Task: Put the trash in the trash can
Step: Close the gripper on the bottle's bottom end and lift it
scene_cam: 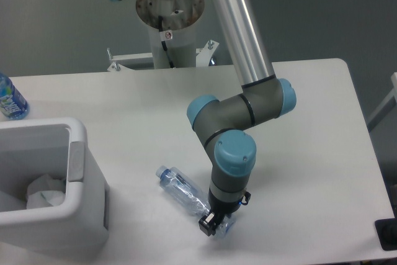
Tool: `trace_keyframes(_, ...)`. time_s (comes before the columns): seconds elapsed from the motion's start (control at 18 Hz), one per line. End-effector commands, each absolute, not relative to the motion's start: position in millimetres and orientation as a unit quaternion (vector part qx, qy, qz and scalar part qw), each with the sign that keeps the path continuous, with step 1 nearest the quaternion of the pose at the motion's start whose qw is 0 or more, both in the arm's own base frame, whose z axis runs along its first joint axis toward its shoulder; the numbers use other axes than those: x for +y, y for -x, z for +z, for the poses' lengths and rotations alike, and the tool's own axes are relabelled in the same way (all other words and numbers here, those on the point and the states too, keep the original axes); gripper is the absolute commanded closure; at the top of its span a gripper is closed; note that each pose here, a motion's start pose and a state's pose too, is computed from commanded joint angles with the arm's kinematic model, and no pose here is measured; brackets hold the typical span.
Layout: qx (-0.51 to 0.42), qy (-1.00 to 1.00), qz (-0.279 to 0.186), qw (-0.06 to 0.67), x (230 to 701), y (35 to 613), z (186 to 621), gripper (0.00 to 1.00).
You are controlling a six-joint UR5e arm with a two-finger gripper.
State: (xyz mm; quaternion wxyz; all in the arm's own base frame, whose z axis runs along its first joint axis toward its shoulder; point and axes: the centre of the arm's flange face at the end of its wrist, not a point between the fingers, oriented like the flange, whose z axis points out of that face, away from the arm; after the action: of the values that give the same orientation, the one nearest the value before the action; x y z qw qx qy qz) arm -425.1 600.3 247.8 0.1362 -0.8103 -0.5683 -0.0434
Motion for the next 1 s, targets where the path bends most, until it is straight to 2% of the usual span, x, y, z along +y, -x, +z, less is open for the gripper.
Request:
trace_keyframes(0.28,-0.569,0.796,-0.039,0.205,584.3,435.0,337.1,0.37)
trace_keyframes(0.67,-0.508,0.773,-0.098,0.368,578.1,416.9,518.4,0.37)
trace_keyframes(1.0,-0.431,0.77,-0.109,0.457,588.3,365.1,585.4,0.37)
